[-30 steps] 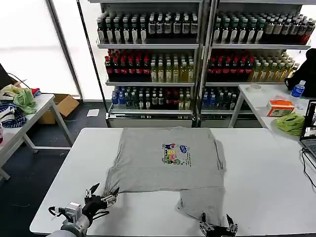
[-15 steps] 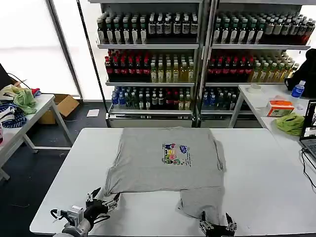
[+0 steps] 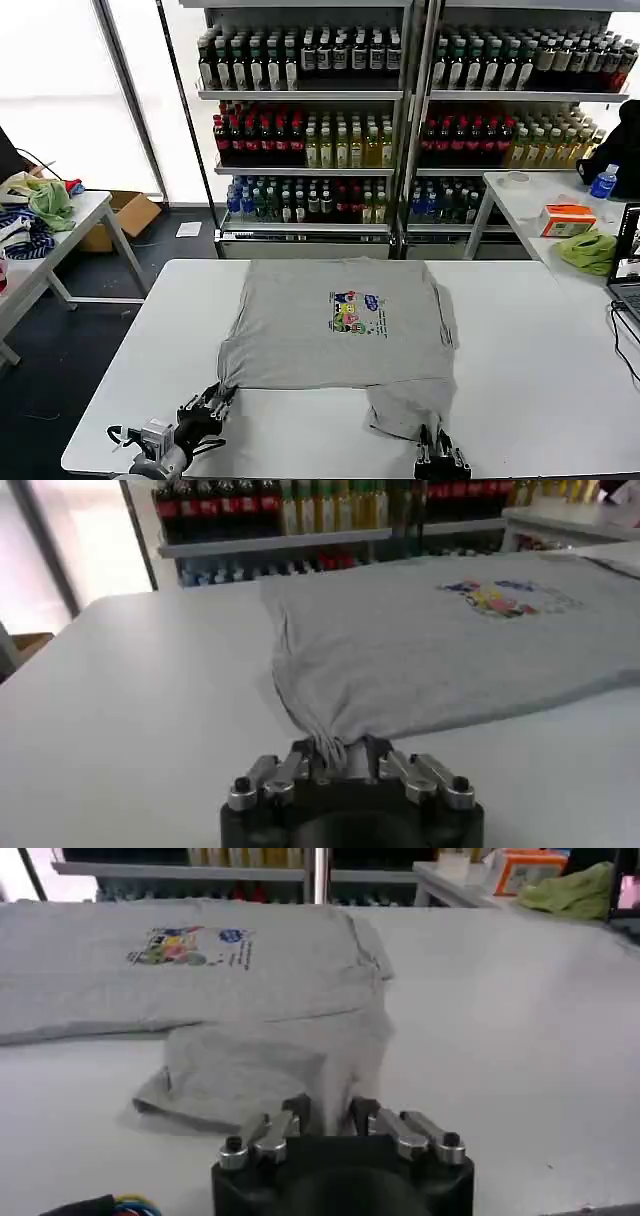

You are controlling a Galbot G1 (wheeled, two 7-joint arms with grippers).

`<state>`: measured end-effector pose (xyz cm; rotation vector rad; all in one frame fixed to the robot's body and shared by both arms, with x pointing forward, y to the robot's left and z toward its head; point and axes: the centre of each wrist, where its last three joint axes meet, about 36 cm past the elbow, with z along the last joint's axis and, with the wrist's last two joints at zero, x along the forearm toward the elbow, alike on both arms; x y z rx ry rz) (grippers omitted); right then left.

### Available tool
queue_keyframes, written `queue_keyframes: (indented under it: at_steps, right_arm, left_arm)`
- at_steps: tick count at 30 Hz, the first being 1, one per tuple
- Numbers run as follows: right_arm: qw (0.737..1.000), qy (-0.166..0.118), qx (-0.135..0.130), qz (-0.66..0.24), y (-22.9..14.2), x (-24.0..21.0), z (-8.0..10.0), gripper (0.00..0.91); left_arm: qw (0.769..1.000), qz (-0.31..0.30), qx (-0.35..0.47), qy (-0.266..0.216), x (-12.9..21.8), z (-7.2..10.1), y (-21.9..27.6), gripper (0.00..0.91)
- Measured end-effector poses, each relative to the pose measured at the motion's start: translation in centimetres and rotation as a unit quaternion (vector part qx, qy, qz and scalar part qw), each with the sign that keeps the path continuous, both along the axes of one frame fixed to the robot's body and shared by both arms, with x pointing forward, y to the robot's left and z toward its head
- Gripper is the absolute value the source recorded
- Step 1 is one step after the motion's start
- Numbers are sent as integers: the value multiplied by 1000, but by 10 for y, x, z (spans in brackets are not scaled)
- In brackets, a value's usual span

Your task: Fold and organize the clothes.

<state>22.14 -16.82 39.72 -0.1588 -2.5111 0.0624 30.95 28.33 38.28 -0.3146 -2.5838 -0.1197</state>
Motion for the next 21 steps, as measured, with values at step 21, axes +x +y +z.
queue_keyframes:
  at_steps: [21]
  right_arm:
    - [995,-104,6,1,-11,30,30,0]
  left_arm:
    - [996,13,-47,-69,17,14,-9,0]
